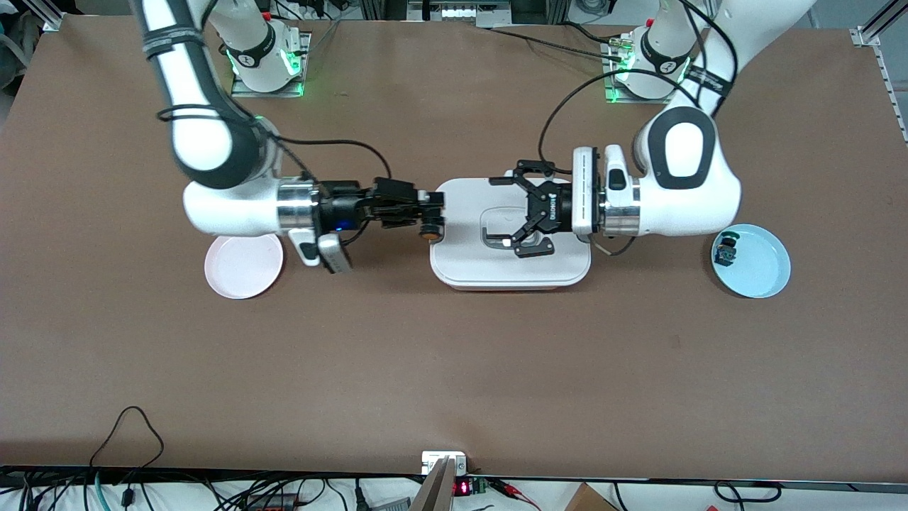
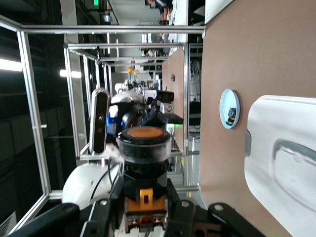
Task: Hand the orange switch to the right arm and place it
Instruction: 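Open the left gripper while the right gripper pulls the switch away, then carry the switch over the white plate while the left gripper withdraws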
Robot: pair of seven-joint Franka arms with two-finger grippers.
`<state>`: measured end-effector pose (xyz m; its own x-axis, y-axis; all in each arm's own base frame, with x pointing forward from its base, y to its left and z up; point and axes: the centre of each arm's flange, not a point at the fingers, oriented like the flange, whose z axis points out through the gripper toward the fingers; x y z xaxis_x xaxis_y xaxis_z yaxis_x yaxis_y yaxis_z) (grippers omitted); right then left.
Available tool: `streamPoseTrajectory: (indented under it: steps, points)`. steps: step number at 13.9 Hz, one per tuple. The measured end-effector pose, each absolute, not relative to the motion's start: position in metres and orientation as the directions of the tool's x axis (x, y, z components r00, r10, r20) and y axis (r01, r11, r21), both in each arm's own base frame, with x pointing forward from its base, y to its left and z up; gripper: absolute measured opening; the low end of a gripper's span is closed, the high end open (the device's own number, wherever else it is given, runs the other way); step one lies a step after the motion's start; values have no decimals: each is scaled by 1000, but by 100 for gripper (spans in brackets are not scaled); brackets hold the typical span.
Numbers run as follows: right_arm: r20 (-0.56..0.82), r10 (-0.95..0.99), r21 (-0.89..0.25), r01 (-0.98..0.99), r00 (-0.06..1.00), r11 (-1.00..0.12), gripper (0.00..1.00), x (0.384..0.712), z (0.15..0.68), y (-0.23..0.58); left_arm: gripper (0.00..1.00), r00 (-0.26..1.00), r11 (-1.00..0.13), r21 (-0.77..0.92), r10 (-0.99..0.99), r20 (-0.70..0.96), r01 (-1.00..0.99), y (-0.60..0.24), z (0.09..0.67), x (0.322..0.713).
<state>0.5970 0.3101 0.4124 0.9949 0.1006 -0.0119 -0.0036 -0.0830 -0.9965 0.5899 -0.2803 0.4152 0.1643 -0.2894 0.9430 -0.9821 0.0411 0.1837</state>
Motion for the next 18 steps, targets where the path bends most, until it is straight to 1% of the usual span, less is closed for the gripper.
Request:
streamPoseTrajectory:
  steps: [3, 6, 7, 8, 11, 13, 15, 16, 18]
  points:
    - [-24, 185, -996, -8, 982, -85, 34, 613, 410, 217, 100, 238, 49, 275, -370, 898, -960, -255, 412, 594]
    - [-53, 238, -994, -29, 970, -105, 34, 615, 407, 131, 100, 349, -5, 407, -525, 776, -913, -246, 402, 591]
    - [-63, 255, -990, -28, 965, -141, 34, 613, 407, 106, 100, 387, -42, 448, -579, 718, -893, -245, 401, 591]
    - [-73, 274, -979, -17, 959, -203, 34, 612, 407, 84, 100, 420, -77, 482, -625, 659, -873, -243, 404, 591]
    - [-107, 325, -898, 48, 940, -437, 34, 611, 417, 31, 100, 492, -224, 539, -760, 426, -812, -233, 417, 591]
    - [-153, 346, -789, 97, 926, -607, 34, 612, 430, 11, 100, 533, -352, 522, -809, 248, -777, -222, 430, 592]
    - [-196, 307, -606, 131, 931, -785, 34, 620, 452, 0, 100, 563, -489, 430, -825, 55, -759, -206, 451, 594]
    - [-203, 279, -500, 146, 938, -854, 34, 623, 465, 3, 100, 582, -547, 385, -813, -30, -743, -200, 459, 593]
    - [-203, 215, -311, 145, 955, -939, 34, 622, 489, 26, 100, 620, -627, 311, -773, -135, -714, -185, 472, 593]
